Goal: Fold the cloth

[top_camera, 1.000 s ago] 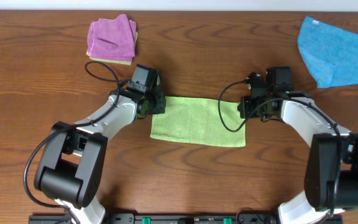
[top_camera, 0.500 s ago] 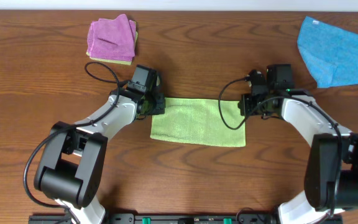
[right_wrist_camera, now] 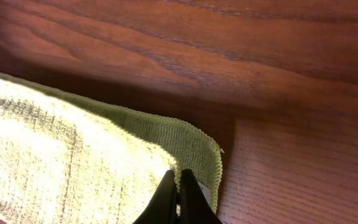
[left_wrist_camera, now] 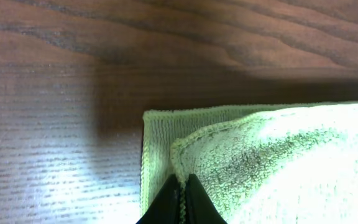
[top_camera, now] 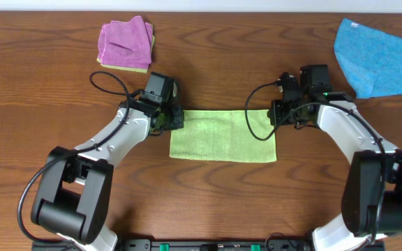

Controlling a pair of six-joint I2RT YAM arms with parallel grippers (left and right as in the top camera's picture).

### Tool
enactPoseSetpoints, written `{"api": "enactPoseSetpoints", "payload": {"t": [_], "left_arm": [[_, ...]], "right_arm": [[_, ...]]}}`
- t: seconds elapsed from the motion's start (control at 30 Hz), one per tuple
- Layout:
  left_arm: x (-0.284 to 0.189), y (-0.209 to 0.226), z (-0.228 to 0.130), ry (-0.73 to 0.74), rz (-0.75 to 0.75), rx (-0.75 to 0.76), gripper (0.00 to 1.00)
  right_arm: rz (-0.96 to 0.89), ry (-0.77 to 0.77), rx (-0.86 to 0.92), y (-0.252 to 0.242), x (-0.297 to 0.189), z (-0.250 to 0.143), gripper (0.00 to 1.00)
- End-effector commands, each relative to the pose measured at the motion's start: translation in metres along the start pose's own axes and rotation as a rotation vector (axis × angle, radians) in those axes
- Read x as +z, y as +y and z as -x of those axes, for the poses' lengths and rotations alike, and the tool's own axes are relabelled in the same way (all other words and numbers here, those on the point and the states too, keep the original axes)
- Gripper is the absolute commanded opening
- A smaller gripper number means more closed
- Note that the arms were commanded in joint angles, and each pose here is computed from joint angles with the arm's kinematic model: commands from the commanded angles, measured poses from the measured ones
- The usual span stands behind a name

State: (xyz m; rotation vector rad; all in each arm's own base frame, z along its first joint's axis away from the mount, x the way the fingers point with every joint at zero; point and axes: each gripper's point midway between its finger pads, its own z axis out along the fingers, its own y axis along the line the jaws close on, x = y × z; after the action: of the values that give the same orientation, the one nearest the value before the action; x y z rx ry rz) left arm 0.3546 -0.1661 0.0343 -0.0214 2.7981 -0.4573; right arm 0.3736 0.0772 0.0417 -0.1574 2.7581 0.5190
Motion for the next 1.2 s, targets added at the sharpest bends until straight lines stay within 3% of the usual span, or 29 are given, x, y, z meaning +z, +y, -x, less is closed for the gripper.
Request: {"api": "enactPoseSetpoints", "payload": {"t": [0.0,0.17,0.4,0.77,0.8,0.83,0.87,0.93,0.97,1.0,1.17], "left_arm": [[-0.009,-0.006,-0.003,0.017,-0.037,-0.014,0.06],[-0.009,0.004,-0.013,0.052,0.018,-0.021,0.06],[-0.009,0.022,0.004,-0.031,0.128,-0.013,0.06],[-0.009,0.02,0.013,-0.07,0.123,-0.009,0.14],[-0.009,0.02,0.013,-0.07,0.123,-0.009,0.14],[-0.009,0.02,0.013,-0.07,0.123,-0.009,0.22],[-0.009,0.02,0.013,-0.069,0.123,-0.009,0.38],[-0.009,0.021,0.012,-0.067,0.124,-0.009,0.57],[-0.009,0.021,0.012,-0.067,0.125,-0.01,0.68],[-0.009,0.021,0.012,-0.067,0.125,-0.01,0.8],[-0.008,0.021,0.01,-0.057,0.123,-0.011,0.86]], "right_arm": [[0.005,-0.005,-0.015,0.005,-0.001,0.004,0.01],[0.003,-0.009,-0.026,0.005,-0.001,0.006,0.01],[-0.037,-0.02,-0.066,-0.002,0.0,0.009,0.01],[-0.027,-0.022,-0.095,0.008,0.004,0.009,0.02],[-0.025,-0.02,-0.1,0.01,0.005,0.009,0.18],[-0.024,-0.019,-0.104,0.012,0.005,0.008,0.42],[-0.022,-0.018,-0.107,0.013,0.006,0.008,0.62],[-0.021,-0.016,-0.112,0.015,0.007,0.008,0.73],[-0.027,-0.015,-0.114,0.015,0.007,0.007,0.9],[-0.039,-0.014,-0.114,0.013,0.007,0.007,0.99],[-0.083,-0.011,-0.111,0.005,0.006,0.007,0.99]]}}
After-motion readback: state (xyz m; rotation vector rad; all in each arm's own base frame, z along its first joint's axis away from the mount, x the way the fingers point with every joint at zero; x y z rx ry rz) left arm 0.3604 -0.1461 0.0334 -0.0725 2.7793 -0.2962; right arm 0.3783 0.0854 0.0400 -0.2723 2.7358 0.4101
